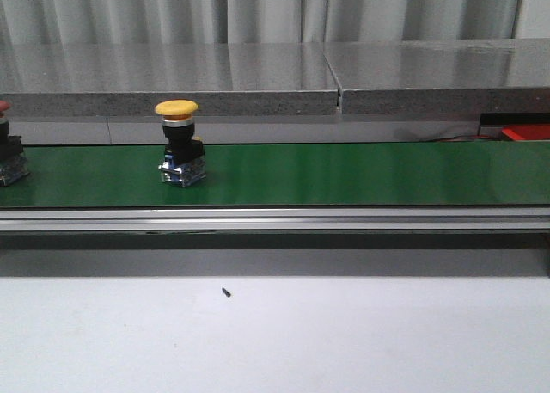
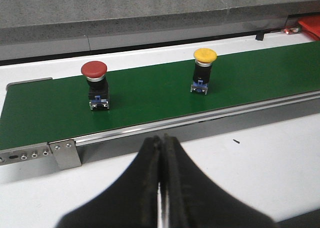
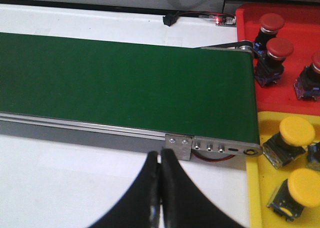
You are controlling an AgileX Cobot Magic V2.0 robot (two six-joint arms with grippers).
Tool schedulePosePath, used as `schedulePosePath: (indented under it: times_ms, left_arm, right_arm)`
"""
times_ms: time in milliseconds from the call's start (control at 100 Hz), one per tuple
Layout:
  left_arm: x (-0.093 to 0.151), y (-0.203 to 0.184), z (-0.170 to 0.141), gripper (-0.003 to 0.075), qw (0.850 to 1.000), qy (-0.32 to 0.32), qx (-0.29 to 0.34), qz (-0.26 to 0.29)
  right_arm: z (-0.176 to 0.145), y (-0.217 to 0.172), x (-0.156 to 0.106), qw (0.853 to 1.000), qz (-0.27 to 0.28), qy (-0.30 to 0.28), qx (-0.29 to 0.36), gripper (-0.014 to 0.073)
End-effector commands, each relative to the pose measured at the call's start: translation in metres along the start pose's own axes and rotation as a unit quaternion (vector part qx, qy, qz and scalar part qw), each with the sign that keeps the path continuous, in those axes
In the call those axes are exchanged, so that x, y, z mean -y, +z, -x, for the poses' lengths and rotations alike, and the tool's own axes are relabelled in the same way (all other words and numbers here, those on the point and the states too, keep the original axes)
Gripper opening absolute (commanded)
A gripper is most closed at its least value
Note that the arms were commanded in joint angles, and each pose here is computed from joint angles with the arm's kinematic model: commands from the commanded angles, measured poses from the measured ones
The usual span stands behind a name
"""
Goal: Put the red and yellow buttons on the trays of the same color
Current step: 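Set the red button on the belt behind the yellow one, release, then lower the right gripper onto the yellow button on the belt and grasp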
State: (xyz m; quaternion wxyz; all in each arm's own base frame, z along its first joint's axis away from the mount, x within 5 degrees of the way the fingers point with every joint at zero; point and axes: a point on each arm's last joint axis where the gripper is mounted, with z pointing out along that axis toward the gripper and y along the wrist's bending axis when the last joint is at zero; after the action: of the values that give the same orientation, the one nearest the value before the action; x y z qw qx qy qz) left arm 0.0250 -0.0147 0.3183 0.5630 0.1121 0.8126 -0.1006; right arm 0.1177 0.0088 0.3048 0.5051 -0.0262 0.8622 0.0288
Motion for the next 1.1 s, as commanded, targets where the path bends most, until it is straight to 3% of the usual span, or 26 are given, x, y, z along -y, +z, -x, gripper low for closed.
schedulePosePath:
  times_ms: [0, 250, 480, 830, 1090]
  left_arm:
    - [0.001, -0.002, 0.013, -0.0019, 0.999, -0.004, 0.042, -0.006]
    - [0.001, -0.002, 0.013, -0.0018, 0.999, -0.004, 0.042, -0.006]
    - [0.001, -0.002, 0.013, -0.0018, 0.999, -0.004, 0.042, -0.006]
    - [0.001, -0.002, 0.013, -0.0018, 0.999, -0.004, 0.041, -0.006]
    - [0.001, -0.002, 0.013, -0.0018, 0.999, -0.004, 0.041, -0.006]
  right_arm:
    - [0.029, 0.006, 0.000, 0.999, -0.001, -0.021, 0.027, -0.0005]
    - [0.070, 0.036, -0.002, 1.000, 0.010, -0.021, -0.022, 0.0271]
    - [0.098, 0.060, -0.023, 0.995, 0.055, -0.038, -0.069, 0.0522]
    - [0.134, 0.094, -0.069, 0.978, 0.124, -0.082, -0.143, 0.0536]
    - [0.145, 0.130, -0.104, 0.950, 0.175, -0.150, -0.208, 0.0530]
